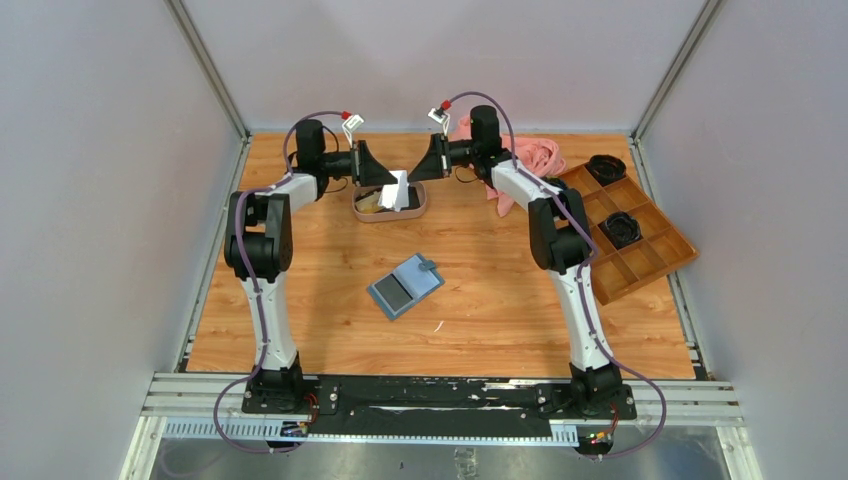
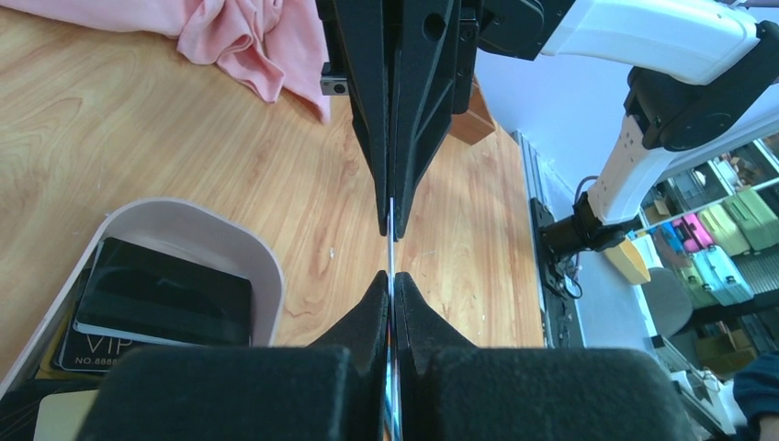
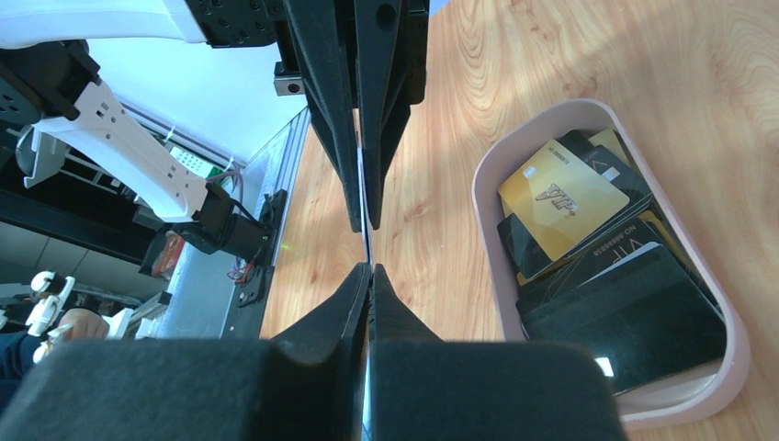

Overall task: Put the credit cards into the card holder
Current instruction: Place the credit card in the storage box.

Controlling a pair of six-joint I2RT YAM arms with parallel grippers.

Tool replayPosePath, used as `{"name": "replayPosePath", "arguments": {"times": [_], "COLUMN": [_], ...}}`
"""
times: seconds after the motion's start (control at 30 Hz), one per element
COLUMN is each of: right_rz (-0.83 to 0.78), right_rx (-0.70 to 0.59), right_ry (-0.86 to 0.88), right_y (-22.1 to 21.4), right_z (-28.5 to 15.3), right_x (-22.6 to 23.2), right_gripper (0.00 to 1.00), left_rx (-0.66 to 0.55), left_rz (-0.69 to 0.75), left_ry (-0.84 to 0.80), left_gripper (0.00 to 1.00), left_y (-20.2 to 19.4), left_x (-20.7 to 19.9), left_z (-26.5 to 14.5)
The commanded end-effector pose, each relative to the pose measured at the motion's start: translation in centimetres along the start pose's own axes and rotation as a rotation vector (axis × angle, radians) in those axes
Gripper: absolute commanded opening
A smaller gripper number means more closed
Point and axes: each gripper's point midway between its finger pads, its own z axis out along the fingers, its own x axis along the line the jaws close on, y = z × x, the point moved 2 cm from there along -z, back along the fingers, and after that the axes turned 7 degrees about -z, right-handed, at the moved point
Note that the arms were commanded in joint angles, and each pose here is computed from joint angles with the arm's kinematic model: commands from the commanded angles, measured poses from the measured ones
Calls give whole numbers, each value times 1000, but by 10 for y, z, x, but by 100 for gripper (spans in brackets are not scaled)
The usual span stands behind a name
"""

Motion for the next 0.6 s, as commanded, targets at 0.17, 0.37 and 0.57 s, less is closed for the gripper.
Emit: {"name": "replayPosePath", "arguments": {"times": [0.17, 0.37, 0.57], "right_rz": [-21, -13, -50], "right_rx": [2, 3, -16], "right_ry": [3, -10, 4], "right_y": [-6, -6, 10], "right_z": [7, 6, 1], "right_x": [-5, -8, 1], "right_gripper": [0, 20, 48], "left_rx": [-26, -36, -36], "left_rz": [-6, -27, -37], "left_ry": [22, 39, 43], "left_gripper": [0, 0, 0], "left_y": [12, 12, 8], "left_x": [8, 19, 24], "left_z": [-8, -7, -6]}}
